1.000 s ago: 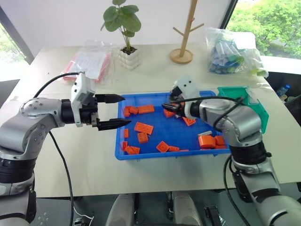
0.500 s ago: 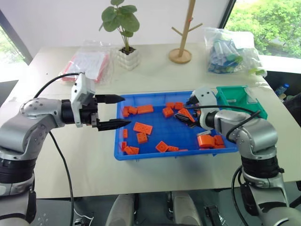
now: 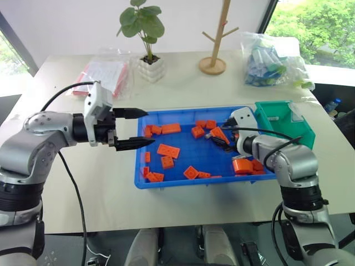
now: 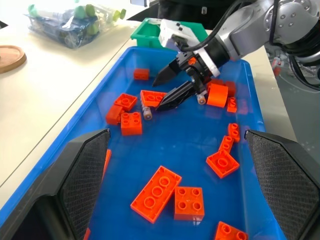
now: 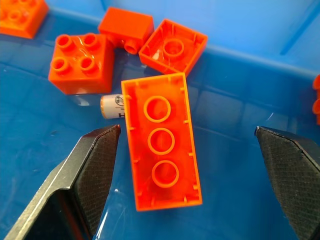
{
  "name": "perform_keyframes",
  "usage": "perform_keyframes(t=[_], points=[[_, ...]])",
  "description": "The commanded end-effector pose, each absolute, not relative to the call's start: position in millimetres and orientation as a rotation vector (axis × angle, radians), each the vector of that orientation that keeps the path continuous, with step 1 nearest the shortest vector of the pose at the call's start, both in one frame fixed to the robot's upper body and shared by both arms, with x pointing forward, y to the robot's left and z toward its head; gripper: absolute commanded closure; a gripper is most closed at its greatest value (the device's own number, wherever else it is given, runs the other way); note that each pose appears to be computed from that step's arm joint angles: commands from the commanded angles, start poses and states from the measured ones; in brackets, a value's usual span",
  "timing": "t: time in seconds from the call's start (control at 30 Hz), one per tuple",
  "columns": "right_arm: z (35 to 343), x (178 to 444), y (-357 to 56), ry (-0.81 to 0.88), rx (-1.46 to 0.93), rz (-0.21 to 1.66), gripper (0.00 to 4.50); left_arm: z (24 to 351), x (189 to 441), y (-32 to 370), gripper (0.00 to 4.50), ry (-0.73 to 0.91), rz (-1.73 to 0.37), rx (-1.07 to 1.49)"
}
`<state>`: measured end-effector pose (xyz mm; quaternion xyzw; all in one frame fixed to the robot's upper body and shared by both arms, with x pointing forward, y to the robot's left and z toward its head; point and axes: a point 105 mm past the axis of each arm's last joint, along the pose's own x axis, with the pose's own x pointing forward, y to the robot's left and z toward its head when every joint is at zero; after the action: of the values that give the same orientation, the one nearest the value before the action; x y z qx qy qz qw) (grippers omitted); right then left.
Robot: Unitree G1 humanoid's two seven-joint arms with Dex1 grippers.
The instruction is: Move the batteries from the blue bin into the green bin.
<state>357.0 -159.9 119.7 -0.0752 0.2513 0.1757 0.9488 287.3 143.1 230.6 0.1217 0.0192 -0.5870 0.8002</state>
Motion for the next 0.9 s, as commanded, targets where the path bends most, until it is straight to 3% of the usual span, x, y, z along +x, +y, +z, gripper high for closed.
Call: perform_keyframes(t=[0.03,0.13,0.17,0.23,0.37,0.63,0.77,0.9], points=[[127,360,-153,0.472,-0.153,0.381,0.09,241,285,142,0.00,-0.006,-1.262,0.295],[126,361,-148,0.467,-0.158,0.395,0.09,241,285,142,0.00,-0.008,-1.259,0.294],[126,361,-147,0.463,-0.160,0.397,0.32,241,285,142,0.00,-0.009,-1.259,0.293],[128,361,-146,0.458,-0.162,0.400,0.89,241,286,142,0.00,-0.009,-1.258,0.292],[139,359,-139,0.432,-0.173,0.429,2.72,241,285,142,0.00,-0.010,-1.255,0.291],[188,345,-71,0.257,-0.216,0.696,2.72,241,286,143,0.00,-0.011,-1.254,0.293],[170,326,-28,0.322,-0.269,0.932,2.72,241,286,144,0.00,-0.009,-1.255,0.296],[143,329,-15,0.404,-0.309,0.980,2.72,241,285,143,0.00,-0.008,-1.258,0.298]])
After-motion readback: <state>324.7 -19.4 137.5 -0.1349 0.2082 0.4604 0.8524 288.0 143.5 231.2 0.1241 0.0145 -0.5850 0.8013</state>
